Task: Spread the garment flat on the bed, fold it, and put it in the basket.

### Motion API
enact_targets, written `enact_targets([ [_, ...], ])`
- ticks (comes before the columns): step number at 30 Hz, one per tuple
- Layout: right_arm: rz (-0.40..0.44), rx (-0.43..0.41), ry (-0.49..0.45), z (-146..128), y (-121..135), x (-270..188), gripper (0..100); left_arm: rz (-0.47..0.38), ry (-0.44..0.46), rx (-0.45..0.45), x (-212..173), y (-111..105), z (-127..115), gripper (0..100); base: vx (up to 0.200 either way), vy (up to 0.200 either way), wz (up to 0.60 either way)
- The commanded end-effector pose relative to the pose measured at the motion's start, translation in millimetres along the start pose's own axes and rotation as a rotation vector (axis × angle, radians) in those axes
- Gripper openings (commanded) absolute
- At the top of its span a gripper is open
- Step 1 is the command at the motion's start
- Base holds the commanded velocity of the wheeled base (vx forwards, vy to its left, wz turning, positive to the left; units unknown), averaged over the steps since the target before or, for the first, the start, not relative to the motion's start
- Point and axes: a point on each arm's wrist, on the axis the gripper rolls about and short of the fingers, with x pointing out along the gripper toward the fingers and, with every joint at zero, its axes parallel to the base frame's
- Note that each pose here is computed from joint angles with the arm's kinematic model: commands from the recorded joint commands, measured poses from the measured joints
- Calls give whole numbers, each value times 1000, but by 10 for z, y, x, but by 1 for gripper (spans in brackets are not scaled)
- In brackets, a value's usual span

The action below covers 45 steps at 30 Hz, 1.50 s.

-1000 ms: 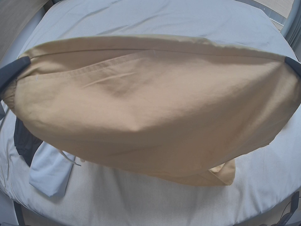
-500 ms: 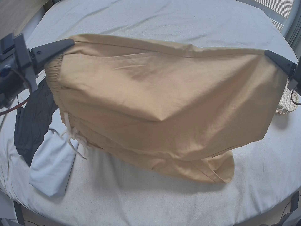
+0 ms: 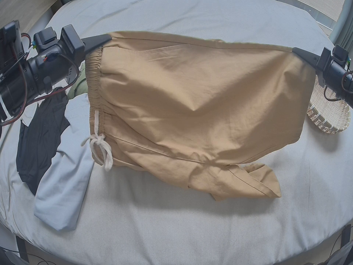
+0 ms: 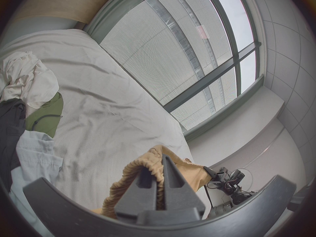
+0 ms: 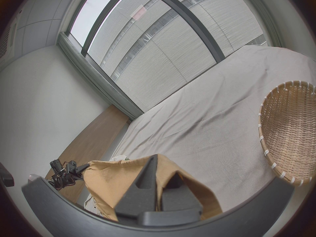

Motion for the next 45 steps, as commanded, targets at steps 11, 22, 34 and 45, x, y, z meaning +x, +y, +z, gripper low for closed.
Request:
enact_targets([
  [11, -25, 28, -6, 20, -306, 456, 0, 16, -72, -13, 431, 402, 58, 0, 0, 0, 0],
  [22, -64, 13, -70, 34, -423, 638, 100, 28, -84, -31, 684, 624, 18, 100, 0, 0, 0],
  [34, -81, 26, -25, -99, -260, 188, 100, 271, -51, -45, 675, 1017, 146, 100, 0, 0, 0],
  [45, -102, 40, 59, -527, -177, -384, 100, 372, -86, -13, 385, 1077, 318, 100, 0, 0, 0],
])
